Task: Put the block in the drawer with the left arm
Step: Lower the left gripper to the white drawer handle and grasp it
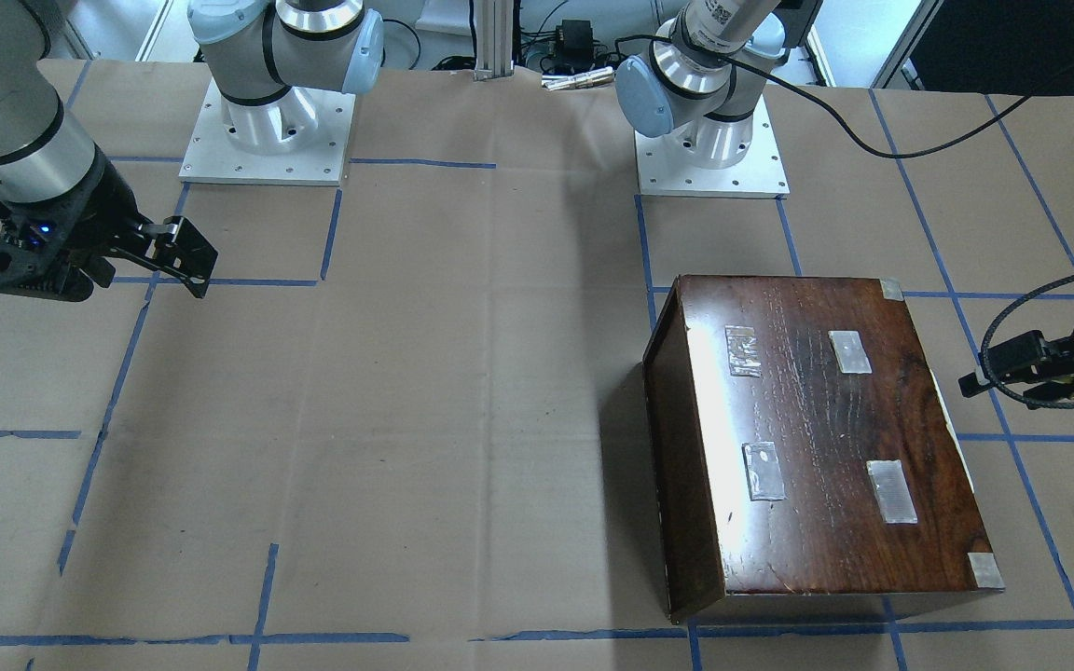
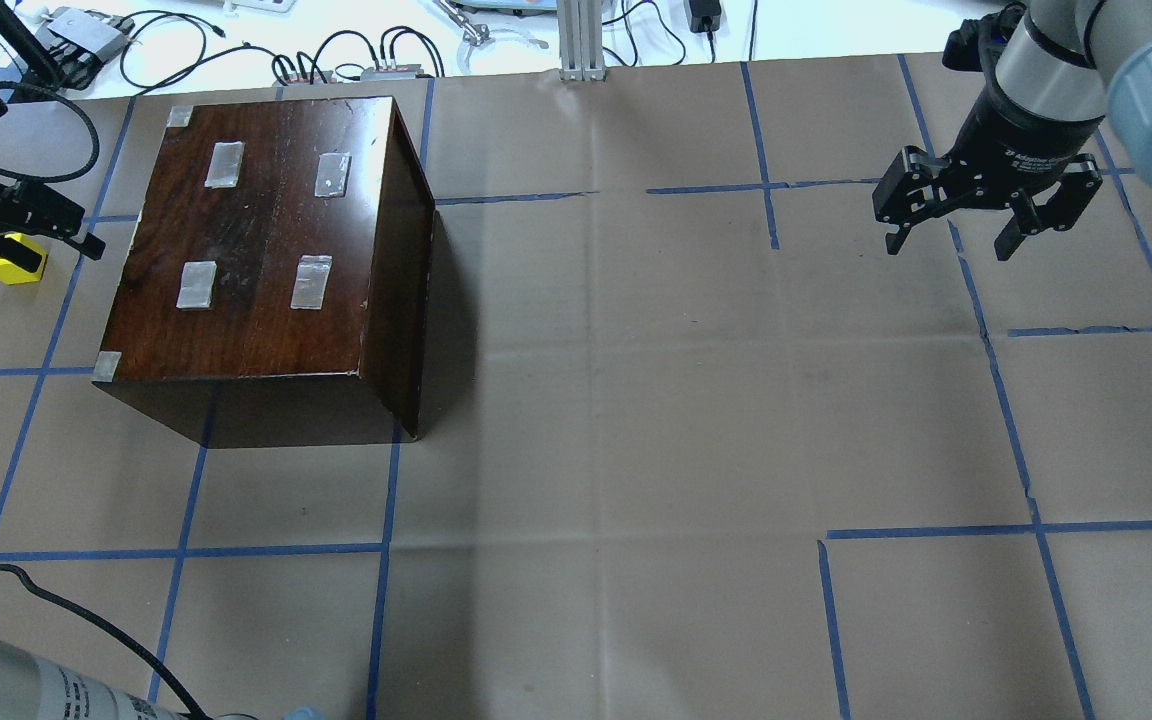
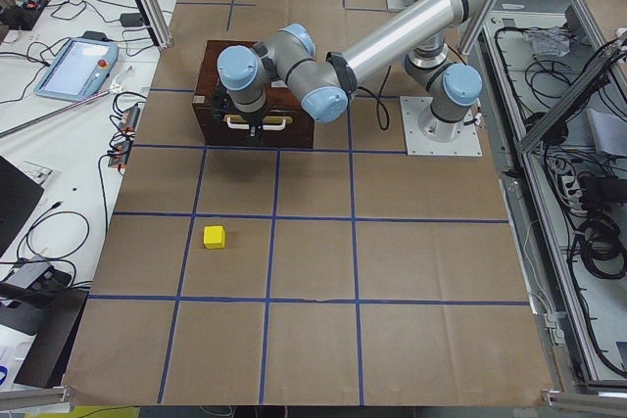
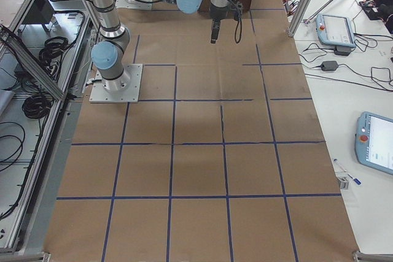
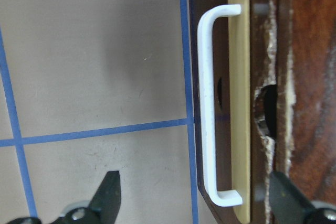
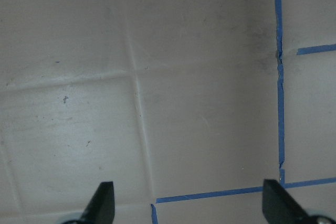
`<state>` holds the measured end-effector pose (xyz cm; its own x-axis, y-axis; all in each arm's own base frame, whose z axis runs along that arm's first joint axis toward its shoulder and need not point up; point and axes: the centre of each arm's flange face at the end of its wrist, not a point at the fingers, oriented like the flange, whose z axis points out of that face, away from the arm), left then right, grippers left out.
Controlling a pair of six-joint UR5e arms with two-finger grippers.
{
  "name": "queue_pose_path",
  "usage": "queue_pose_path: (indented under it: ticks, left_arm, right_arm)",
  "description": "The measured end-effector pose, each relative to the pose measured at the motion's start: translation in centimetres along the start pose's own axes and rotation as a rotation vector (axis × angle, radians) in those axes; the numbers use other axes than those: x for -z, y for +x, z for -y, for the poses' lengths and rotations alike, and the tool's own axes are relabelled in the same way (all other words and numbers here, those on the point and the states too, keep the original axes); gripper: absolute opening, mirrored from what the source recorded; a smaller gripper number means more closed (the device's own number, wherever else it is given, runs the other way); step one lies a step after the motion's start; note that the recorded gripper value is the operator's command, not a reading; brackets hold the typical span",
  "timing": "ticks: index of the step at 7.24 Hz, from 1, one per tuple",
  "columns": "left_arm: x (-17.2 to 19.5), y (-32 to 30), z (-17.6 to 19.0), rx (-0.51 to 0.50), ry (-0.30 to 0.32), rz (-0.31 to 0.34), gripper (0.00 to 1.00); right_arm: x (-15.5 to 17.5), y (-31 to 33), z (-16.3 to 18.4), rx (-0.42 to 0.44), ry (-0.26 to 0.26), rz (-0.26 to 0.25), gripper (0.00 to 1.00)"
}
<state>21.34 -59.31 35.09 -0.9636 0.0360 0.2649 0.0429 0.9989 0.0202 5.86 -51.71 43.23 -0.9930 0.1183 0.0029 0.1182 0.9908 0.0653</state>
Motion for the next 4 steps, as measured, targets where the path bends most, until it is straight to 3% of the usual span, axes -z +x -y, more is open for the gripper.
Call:
queue_pose_path:
  ticks: [4]
  left_arm:
    - [-2.9,-1.5,1.0,0.017,-0.006,-0.066,0.99]
  right_arm:
    - [0.0,0.0,0.0,0.0,0.0,0.0,1.0]
